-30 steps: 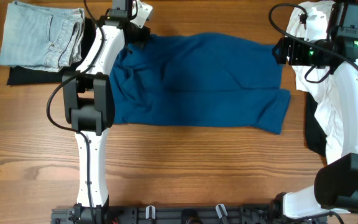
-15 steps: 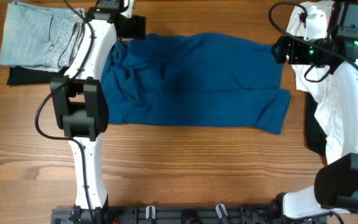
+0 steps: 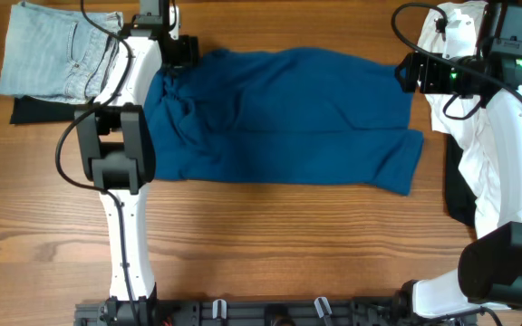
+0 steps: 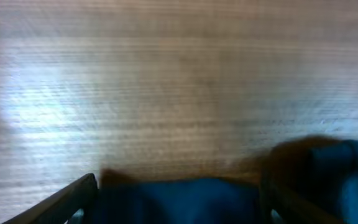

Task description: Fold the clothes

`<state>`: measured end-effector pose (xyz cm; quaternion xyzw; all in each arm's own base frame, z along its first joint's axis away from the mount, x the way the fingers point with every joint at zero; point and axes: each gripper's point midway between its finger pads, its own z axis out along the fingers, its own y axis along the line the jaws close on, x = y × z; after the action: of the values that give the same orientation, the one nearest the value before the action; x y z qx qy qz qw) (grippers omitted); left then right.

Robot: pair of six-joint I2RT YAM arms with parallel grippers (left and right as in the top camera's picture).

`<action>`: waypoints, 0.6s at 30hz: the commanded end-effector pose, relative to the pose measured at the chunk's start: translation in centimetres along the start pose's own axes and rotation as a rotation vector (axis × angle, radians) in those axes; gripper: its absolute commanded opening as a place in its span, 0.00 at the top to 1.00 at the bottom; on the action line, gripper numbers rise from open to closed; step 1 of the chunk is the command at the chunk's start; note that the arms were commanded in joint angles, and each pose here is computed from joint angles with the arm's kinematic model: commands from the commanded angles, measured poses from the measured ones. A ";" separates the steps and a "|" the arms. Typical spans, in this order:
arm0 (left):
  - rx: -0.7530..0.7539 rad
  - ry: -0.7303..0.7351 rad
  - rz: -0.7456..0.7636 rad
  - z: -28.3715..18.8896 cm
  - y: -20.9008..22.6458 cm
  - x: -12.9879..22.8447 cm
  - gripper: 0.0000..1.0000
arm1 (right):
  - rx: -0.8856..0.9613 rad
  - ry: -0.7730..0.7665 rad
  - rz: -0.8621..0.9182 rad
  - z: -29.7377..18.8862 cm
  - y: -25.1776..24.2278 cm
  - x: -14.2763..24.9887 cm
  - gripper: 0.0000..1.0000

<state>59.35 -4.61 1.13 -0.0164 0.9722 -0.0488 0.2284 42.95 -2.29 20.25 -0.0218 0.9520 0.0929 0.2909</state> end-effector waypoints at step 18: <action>-0.232 -0.156 0.115 -6.7 -1.2 -4.8 0.96 | -0.022 -0.001 0.004 0.6 0.3 -0.2 0.05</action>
<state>58.97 -6.38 1.71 0.0435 0.9711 0.0519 0.2288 43.10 -2.31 20.35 -0.0224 0.9509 0.0924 0.2945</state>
